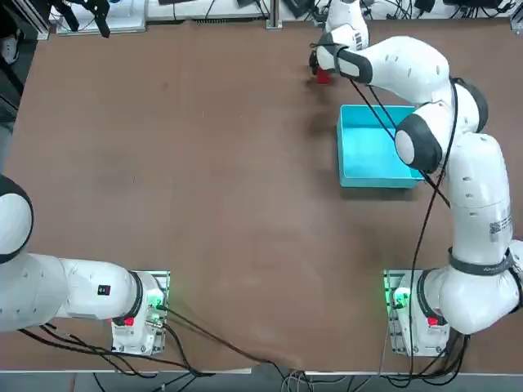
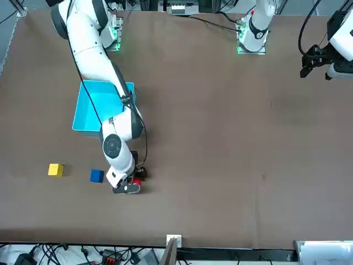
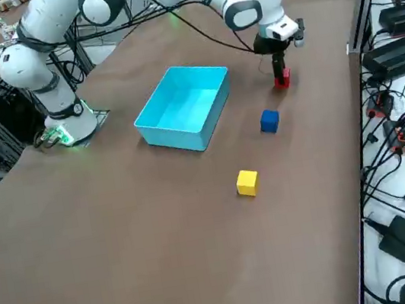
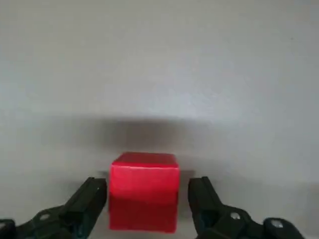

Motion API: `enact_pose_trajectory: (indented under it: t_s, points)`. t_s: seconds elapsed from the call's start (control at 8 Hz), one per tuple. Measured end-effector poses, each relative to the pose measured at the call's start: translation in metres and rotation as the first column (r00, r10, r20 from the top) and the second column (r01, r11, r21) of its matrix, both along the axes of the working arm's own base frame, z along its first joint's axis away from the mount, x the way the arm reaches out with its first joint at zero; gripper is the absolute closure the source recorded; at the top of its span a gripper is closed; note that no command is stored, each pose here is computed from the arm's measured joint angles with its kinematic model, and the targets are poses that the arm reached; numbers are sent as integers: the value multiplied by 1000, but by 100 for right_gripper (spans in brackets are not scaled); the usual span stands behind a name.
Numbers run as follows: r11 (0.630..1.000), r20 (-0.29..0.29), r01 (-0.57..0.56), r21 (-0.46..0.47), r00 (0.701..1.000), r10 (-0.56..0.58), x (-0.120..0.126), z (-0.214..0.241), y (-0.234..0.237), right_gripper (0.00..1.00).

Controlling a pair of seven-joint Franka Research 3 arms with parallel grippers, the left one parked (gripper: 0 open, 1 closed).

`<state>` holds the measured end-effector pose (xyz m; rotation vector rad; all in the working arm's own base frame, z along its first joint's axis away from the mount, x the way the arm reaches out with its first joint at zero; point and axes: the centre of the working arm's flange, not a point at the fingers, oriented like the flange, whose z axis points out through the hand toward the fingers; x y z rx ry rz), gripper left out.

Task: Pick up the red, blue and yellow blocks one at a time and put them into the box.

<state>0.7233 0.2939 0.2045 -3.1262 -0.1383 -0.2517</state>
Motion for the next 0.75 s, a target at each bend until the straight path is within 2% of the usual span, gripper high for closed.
enact_pose_trajectory:
  t_s: [0.25, 0.5, 0.75]
  points:
    - [1000, -1, 13, 1, 1000, -13, 0, -4, 0, 4]
    - [1000, 4, 19, 5, 1000, -19, 1, -1, 1, 30]
    - [1000, 0, 29, 6, 1000, -29, 2, 11, 2, 30]
